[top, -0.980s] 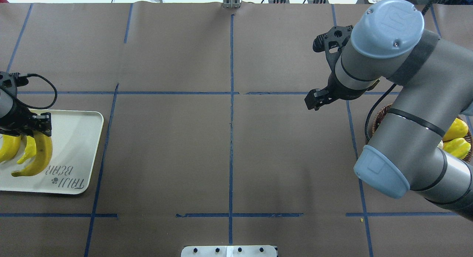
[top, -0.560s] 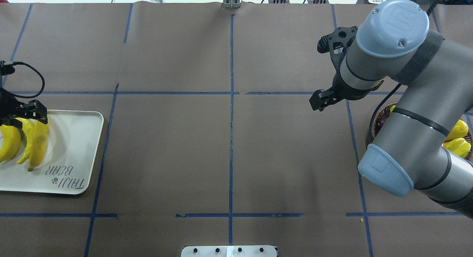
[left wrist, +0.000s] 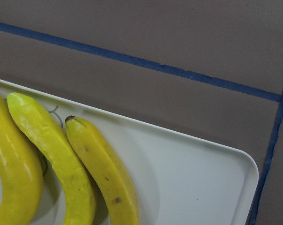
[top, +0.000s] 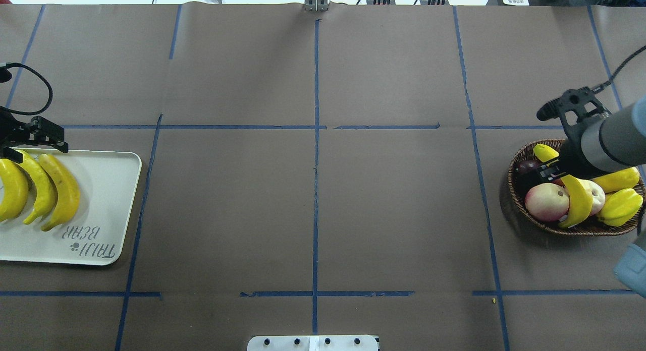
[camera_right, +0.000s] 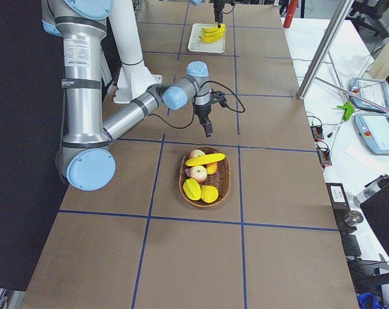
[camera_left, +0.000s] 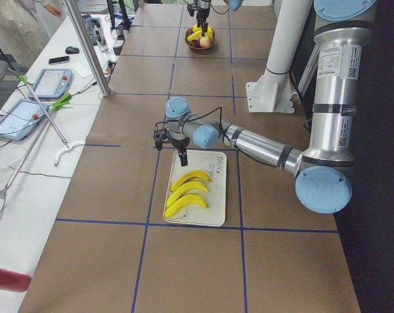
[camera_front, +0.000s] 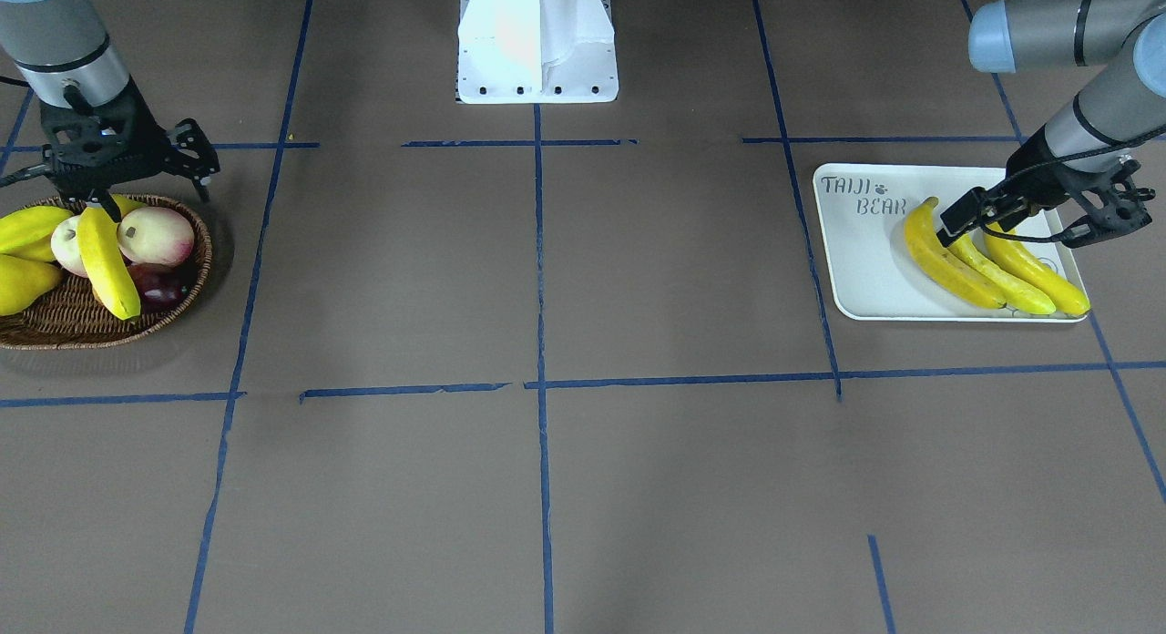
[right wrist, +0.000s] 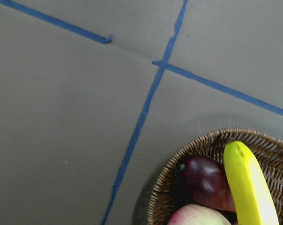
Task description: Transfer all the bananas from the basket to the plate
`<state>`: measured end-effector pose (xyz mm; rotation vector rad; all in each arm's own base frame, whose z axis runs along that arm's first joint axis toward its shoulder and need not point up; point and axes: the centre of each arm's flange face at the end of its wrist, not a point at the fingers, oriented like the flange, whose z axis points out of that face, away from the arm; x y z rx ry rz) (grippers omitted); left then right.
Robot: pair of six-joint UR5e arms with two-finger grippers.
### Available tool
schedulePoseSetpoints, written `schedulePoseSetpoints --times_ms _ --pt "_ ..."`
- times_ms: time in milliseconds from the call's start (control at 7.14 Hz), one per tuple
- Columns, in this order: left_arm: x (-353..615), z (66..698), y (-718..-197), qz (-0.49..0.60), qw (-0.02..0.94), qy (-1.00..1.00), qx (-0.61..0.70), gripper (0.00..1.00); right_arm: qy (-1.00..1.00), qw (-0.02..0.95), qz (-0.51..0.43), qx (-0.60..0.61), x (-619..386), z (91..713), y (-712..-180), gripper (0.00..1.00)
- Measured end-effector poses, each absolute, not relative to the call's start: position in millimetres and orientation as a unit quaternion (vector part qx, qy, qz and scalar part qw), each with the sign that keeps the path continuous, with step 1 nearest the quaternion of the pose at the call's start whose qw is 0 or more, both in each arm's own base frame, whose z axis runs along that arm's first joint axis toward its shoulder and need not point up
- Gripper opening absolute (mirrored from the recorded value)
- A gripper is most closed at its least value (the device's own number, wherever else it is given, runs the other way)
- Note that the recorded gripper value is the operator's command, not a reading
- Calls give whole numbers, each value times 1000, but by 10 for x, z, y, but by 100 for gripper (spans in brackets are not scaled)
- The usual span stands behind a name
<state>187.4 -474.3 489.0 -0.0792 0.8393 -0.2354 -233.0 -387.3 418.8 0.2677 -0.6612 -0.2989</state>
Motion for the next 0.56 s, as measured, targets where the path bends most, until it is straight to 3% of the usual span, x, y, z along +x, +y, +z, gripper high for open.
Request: schedulePoseSetpoints --times_ms 560 --pt "1869 4865 -4742 -114 906 407 -35 100 -390 899 -153 124 -1804 5247 -3682 86"
